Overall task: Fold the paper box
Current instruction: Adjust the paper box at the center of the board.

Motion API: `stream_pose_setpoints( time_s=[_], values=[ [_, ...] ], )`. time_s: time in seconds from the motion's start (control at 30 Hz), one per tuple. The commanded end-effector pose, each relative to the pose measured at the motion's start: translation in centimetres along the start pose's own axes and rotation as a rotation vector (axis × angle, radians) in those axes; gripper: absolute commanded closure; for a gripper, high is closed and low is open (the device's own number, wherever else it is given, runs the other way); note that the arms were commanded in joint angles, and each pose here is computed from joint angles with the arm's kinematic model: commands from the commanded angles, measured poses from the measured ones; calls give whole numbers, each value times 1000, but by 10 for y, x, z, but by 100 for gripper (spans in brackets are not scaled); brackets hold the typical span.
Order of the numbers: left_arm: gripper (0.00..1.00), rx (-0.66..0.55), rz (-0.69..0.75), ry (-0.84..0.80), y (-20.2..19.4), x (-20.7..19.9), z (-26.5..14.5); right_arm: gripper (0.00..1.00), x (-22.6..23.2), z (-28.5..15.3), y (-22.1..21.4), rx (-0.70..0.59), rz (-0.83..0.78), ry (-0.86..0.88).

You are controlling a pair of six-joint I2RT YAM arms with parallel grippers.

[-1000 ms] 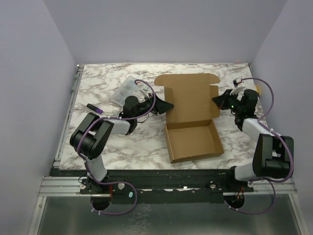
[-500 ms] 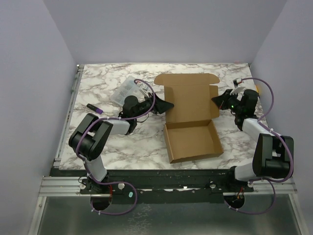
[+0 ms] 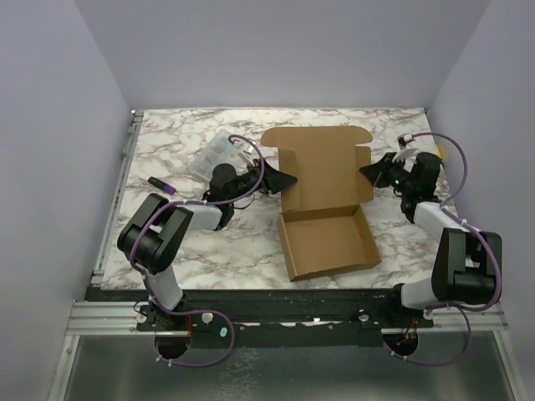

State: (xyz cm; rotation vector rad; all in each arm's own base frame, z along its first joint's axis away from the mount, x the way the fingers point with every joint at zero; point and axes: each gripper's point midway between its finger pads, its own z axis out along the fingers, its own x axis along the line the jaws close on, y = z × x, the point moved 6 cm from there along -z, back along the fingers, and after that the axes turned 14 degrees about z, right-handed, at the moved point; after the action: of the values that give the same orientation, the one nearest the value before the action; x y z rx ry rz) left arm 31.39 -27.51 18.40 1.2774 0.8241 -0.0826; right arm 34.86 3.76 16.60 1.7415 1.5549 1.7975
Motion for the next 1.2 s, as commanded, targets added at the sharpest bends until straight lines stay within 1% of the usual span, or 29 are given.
stream_pose_setpoints(
  time_s=[0.0,0.1,0.2,0.27,0.4,0.47,0.57,0.6,0.77,0.87,1.0,1.07,1.17],
  values=[
    [59,-17,-14,-46,7,-11,5,100,30,-1,-2,49,7,157],
    [67,-21,-20,-50,8,-13,6,100,32,-2,-2,48,7,160],
    [84,-21,-28,-64,10,-15,7,100,33,-2,-1,49,15,168],
    [91,-22,-28,-73,12,-17,7,100,34,-2,-1,51,17,173],
    [100,-19,-12,-89,13,-18,8,100,36,-3,0,53,9,182],
    [100,-18,29,-92,12,-18,7,100,36,-3,0,59,-1,184],
    [100,-5,144,-60,8,-10,5,99,32,-1,-3,90,-10,176],
    [100,-2,180,-52,7,-8,4,97,30,0,-5,105,-15,177],
    [100,7,351,-88,7,-4,6,78,31,1,-12,175,-48,247],
    [100,3,455,-103,9,-3,5,69,43,-5,-13,217,-104,355],
    [100,2,578,-139,12,-1,0,56,53,-18,-6,242,-176,476],
    [100,-3,620,-151,15,0,-3,52,50,-27,-2,246,-166,533],
    [100,-5,653,-174,19,1,-8,51,37,-40,4,256,-128,605]
  ],
)
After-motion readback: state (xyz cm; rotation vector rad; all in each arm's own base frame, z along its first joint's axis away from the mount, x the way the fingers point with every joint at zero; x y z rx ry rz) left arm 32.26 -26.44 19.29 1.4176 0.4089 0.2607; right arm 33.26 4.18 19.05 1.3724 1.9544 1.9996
